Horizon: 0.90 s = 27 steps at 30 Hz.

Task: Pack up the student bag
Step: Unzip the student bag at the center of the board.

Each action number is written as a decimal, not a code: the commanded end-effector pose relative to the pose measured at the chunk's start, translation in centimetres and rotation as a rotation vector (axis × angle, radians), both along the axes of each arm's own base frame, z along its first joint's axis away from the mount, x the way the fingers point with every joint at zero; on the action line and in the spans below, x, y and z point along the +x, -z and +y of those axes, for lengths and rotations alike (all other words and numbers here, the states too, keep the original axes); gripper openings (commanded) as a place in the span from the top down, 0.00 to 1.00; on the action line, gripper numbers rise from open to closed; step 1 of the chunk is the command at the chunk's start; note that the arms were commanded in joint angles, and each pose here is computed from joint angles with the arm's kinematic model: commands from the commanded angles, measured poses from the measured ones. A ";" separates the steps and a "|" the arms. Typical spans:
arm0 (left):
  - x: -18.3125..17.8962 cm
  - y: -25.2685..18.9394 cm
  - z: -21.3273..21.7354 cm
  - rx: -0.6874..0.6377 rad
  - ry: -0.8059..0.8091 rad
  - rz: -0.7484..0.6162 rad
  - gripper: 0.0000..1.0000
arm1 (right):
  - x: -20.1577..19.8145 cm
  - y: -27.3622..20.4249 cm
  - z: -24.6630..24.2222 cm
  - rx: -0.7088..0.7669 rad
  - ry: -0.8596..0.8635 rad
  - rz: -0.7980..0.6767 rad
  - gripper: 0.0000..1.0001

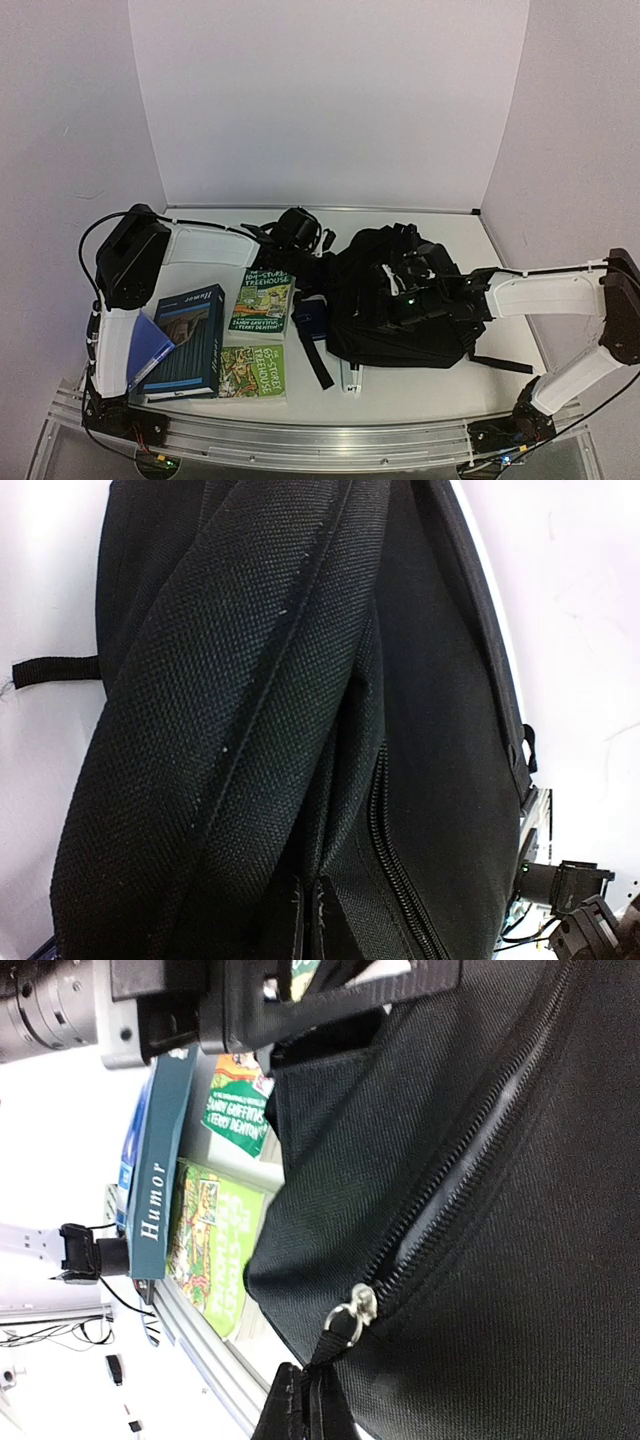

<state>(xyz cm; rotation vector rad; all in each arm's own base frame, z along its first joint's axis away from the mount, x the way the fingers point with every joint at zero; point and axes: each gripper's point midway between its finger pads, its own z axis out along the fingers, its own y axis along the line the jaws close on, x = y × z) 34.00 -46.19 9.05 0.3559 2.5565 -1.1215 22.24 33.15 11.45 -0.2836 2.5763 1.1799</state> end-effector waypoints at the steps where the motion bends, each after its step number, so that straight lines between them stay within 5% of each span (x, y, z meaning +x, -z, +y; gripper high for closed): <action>1: 2.1 -1.9 1.6 -0.016 -0.080 -0.054 1.00 | -2.3 -0.8 0.1 -0.004 -0.043 0.023 1.00; 4: 1.4 -1.5 1.5 -0.029 -0.058 -0.042 1.00 | -2.1 -0.5 -0.7 -0.043 -0.006 0.020 0.98; 9: 0.2 -1.0 1.5 -0.054 -0.027 -0.010 1.00 | 1.3 -3.3 -1.9 -0.110 0.153 -0.086 0.50; 14: -0.1 -1.2 2.2 -0.054 -0.043 -0.026 1.00 | 5.6 -5.6 -4.6 -0.282 0.373 -0.207 0.28; 19: -0.8 -1.3 1.9 -0.094 -0.023 -0.017 1.00 | 7.8 -3.5 -6.6 -0.544 0.470 -0.239 0.21; 27: -1.9 -1.1 1.6 -0.107 -0.001 -0.005 1.00 | 8.1 1.1 -4.2 -0.668 0.409 -0.208 0.16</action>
